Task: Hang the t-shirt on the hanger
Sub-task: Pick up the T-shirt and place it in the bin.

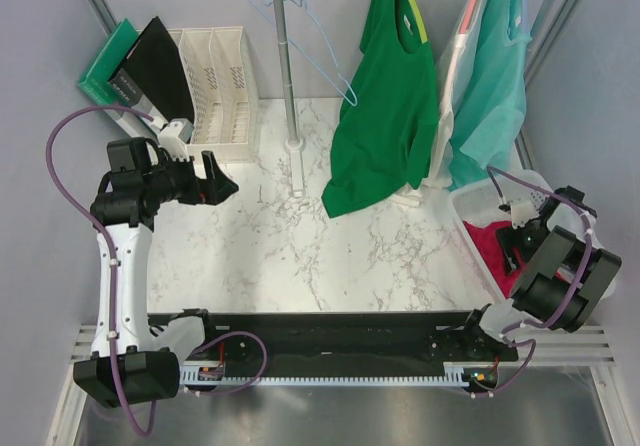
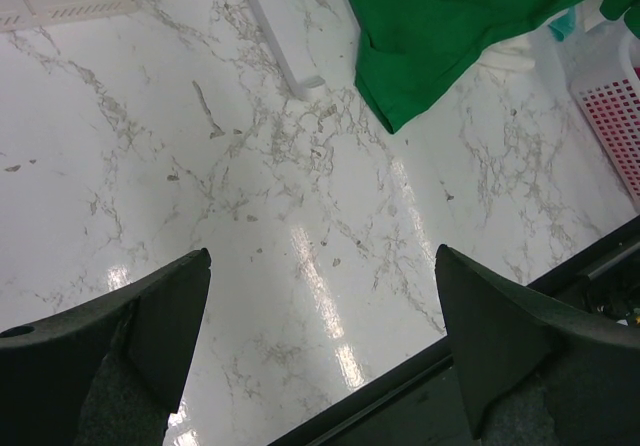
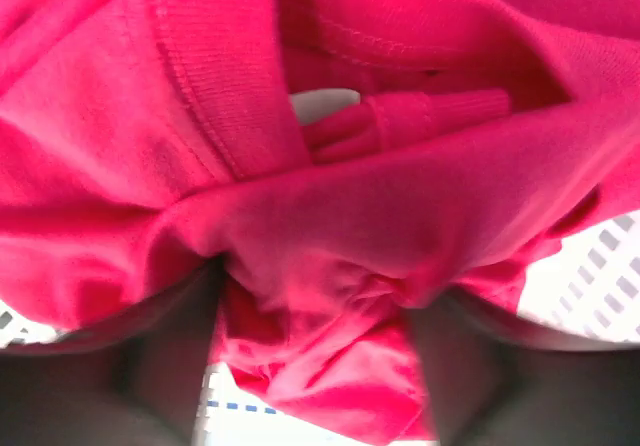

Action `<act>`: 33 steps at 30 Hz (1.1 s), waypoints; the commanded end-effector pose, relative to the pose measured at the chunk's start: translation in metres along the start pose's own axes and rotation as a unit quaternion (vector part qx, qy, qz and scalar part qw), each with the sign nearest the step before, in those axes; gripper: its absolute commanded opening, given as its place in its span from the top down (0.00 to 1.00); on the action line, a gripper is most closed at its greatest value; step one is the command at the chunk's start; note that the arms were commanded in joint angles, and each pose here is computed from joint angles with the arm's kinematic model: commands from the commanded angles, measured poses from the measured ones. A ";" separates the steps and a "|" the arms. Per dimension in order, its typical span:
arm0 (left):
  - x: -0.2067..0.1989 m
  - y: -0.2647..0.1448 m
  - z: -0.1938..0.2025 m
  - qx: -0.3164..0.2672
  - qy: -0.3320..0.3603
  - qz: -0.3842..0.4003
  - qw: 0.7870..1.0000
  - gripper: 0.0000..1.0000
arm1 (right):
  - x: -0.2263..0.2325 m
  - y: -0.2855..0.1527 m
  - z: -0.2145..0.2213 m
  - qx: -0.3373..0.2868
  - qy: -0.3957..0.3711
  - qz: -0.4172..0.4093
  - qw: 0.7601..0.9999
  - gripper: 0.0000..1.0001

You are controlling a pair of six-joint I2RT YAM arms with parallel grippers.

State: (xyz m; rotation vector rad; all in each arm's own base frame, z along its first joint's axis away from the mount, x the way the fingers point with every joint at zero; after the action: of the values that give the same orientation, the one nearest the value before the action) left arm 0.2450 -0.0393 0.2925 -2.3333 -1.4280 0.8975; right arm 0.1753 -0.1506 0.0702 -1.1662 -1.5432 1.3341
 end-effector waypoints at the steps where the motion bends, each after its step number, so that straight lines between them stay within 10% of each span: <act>1: -0.010 -0.012 -0.021 -0.045 0.045 0.013 0.998 0.01 | -0.003 -0.002 -0.010 -0.025 0.002 -0.003 1.000 0.58; 4: -0.014 -0.018 -0.025 -0.063 0.060 0.012 0.996 0.01 | 0.006 -0.047 -0.026 -0.077 -0.010 -0.010 0.997 0.98; 18: -0.031 -0.038 -0.049 -0.146 0.064 0.010 0.987 0.01 | 0.118 -0.271 -0.110 -0.370 -0.250 -0.031 0.894 1.00; 23: -0.040 -0.045 -0.061 -0.172 0.048 0.021 0.984 0.01 | 0.172 -0.334 -0.136 -0.464 -0.297 -0.107 0.828 1.00; 28: -0.045 -0.047 -0.066 -0.187 0.054 0.033 0.980 0.01 | 0.220 -0.422 -0.148 -0.596 -0.342 -0.187 0.702 1.00; 30: -0.044 -0.048 -0.067 -0.194 0.051 0.025 0.979 0.01 | 0.237 -0.447 -0.144 -0.610 -0.294 -0.268 0.685 1.00; 31: -0.043 -0.050 -0.069 -0.201 0.052 0.018 0.978 0.01 | 0.241 -0.473 -0.149 -0.662 -0.349 -0.246 0.616 1.00; 32: -0.043 -0.051 -0.070 -0.204 0.049 0.016 0.978 0.01 | 0.254 -0.486 -0.137 -0.634 -0.260 -0.357 0.634 1.00; 33: -0.044 -0.052 -0.071 -0.209 0.050 0.016 0.976 0.01 | 0.258 -0.498 -0.133 -0.655 -0.276 -0.364 0.602 1.00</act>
State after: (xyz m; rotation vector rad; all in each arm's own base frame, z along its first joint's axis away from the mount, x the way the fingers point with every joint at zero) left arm 0.2414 -0.0453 0.3633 -2.5835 -1.6072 0.5949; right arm 0.2055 0.0861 0.5007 -0.9861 -3.0922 0.2035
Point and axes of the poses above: each gripper's point midway between its finger pads, its own y axis out along the fingers, its own x axis along the line the jaws close on, z = x × y, the point moved 4 cm from there along -y, back along the fingers, and after that the axes turned 2 degrees about -y, right-handed, at the moved point
